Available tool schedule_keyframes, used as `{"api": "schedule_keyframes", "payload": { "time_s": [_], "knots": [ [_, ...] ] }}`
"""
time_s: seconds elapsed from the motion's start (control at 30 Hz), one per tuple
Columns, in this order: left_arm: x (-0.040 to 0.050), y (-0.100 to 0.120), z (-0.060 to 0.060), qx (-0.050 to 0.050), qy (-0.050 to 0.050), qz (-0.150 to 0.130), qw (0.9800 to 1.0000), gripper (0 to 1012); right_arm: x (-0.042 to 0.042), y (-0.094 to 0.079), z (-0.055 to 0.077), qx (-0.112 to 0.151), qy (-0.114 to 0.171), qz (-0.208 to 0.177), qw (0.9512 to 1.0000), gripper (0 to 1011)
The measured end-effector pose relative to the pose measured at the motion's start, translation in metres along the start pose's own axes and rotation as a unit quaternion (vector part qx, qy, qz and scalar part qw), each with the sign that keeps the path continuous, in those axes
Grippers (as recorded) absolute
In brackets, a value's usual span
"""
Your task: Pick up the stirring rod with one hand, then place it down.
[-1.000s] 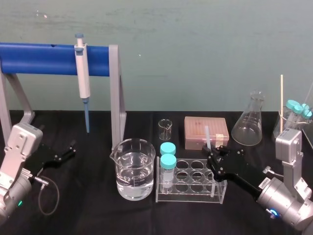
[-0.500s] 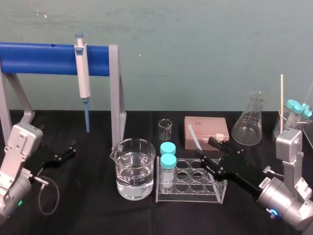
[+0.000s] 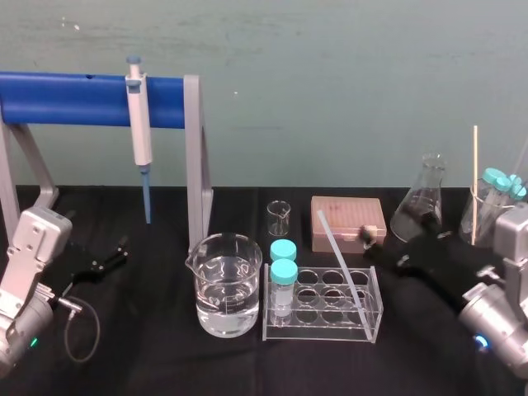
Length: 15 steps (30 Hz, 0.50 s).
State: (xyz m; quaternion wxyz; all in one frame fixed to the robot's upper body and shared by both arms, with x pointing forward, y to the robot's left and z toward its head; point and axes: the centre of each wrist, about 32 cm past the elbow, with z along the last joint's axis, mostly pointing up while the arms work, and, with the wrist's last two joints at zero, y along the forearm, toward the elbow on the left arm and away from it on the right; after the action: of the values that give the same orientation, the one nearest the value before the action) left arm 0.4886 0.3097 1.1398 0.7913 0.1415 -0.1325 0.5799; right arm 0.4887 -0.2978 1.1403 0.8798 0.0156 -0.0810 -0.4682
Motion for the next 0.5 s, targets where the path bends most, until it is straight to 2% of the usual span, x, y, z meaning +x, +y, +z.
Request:
{"api": "schedule_keyframes", "payload": {
  "time_s": [0.03,0.13,0.17,0.2,0.23,0.3,0.5],
  "knots": [
    [0.0,0.0,0.0,0.0,0.0,0.0,1.0,1000,0.0009,-0.003,0.002,-0.003,-0.009,-0.037,0.9993,985],
    [0.0,0.0,0.0,0.0,0.0,0.0,1.0,1000,0.0004,-0.008,0.001,-0.024,-0.015,-0.097,0.9949,1003],
    [0.0,0.0,0.0,0.0,0.0,0.0,1.0,1000,-0.0001,-0.01,-0.001,-0.044,-0.013,-0.129,0.9905,1003],
    [0.0,0.0,0.0,0.0,0.0,0.0,1.0,1000,-0.0005,-0.011,-0.002,-0.054,-0.012,-0.143,0.9881,1003],
    [0.0,0.0,0.0,0.0,0.0,0.0,1.0,1000,-0.0015,-0.013,-0.005,-0.077,-0.008,-0.164,0.9834,1003],
    [0.0,0.0,0.0,0.0,0.0,0.0,1.0,1000,-0.0029,-0.014,-0.01,-0.103,0.0,-0.18,0.9782,1003],
    [0.0,0.0,0.0,0.0,0.0,0.0,1.0,1000,-0.0047,-0.015,-0.017,-0.139,0.01,-0.188,0.9723,1003]
  ]
}}
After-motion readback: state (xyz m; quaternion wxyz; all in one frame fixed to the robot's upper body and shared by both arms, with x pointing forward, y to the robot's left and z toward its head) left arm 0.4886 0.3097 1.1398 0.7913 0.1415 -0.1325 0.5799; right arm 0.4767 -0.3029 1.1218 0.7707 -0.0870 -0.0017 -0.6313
